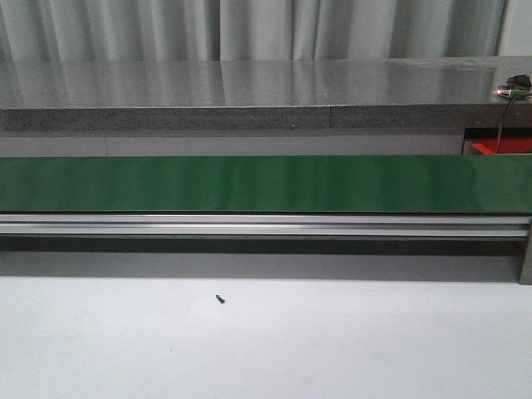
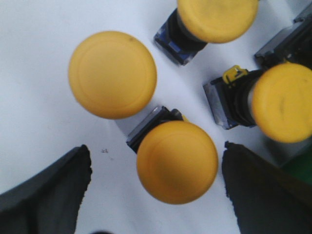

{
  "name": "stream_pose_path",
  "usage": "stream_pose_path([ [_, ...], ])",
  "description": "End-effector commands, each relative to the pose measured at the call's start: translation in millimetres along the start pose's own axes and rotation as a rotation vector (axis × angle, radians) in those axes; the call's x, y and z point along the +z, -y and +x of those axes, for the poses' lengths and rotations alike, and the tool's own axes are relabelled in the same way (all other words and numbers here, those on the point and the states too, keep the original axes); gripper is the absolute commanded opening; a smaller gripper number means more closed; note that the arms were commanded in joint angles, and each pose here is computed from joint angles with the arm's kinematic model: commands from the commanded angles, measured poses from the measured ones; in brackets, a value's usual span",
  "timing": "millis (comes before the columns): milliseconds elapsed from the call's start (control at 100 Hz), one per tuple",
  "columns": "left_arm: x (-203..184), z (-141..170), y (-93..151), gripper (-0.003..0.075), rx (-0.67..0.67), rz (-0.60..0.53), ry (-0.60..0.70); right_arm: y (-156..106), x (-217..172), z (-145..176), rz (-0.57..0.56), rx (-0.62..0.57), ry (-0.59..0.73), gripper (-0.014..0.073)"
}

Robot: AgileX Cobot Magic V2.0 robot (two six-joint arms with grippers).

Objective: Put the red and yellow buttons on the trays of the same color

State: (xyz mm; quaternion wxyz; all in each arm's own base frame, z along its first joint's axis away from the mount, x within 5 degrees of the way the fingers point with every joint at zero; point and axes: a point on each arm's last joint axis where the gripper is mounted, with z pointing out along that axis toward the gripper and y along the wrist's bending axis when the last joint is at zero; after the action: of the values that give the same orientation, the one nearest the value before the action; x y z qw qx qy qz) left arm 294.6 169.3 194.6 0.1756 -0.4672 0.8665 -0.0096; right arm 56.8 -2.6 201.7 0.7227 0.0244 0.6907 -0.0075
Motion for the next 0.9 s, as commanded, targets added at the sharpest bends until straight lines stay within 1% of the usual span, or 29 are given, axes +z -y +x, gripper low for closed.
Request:
stream_pose_path([
  [0, -19, -13, 5, 0.0533, -0.017, 0.048, 0.101, 0, -3, -15, 0.000, -0.017, 0.116, -0.0067],
  [100, -17, -13, 6, 0.0533, -0.022, 0.052, 0.102, 0, -3, -15, 0.000, -0.017, 0.116, -0.0067],
  [190, -10, -12, 5, 0.0524, -0.025, 0.040, 0.073, 0, -3, -15, 0.000, -0.017, 0.116, -0.0067],
  [260, -7, -12, 5, 0.0495, -0.025, 0.036, 0.067, 0, -3, -15, 0.000, -0.017, 0.116, -0.0067],
  [400, -7, -14, 6, 0.0442, -0.025, 0.048, 0.093, 0, -3, -15, 0.000, -0.017, 0.116, -0.0067],
  [470, -7, -14, 6, 0.0381, -0.025, 0.051, 0.098, 0, -3, -15, 0.000, -0.017, 0.116, -0.0067],
  [570, -7, -14, 6, 0.0228, -0.025, 0.051, 0.098, 0, -3, -15, 0.000, -0.017, 0.116, -0.0067],
  [640, -7, -14, 6, 0.0150, -0.025, 0.051, 0.098, 0, -3, -15, 0.000, -0.017, 0.116, -0.0067],
  [710, -8, -14, 6, 0.0114, -0.025, 0.051, 0.098, 0, -3, -15, 0.000, -0.017, 0.116, -0.0067],
  [830, -17, -13, 5, 0.0114, -0.015, 0.045, 0.096, 0, -3, -15, 0.000, -0.017, 0.116, -0.0067],
  [890, -26, -11, 5, 0.0114, 0.027, 0.043, 0.095, 0, -3, -15, 0.000, -0.017, 0.116, -0.0067],
])
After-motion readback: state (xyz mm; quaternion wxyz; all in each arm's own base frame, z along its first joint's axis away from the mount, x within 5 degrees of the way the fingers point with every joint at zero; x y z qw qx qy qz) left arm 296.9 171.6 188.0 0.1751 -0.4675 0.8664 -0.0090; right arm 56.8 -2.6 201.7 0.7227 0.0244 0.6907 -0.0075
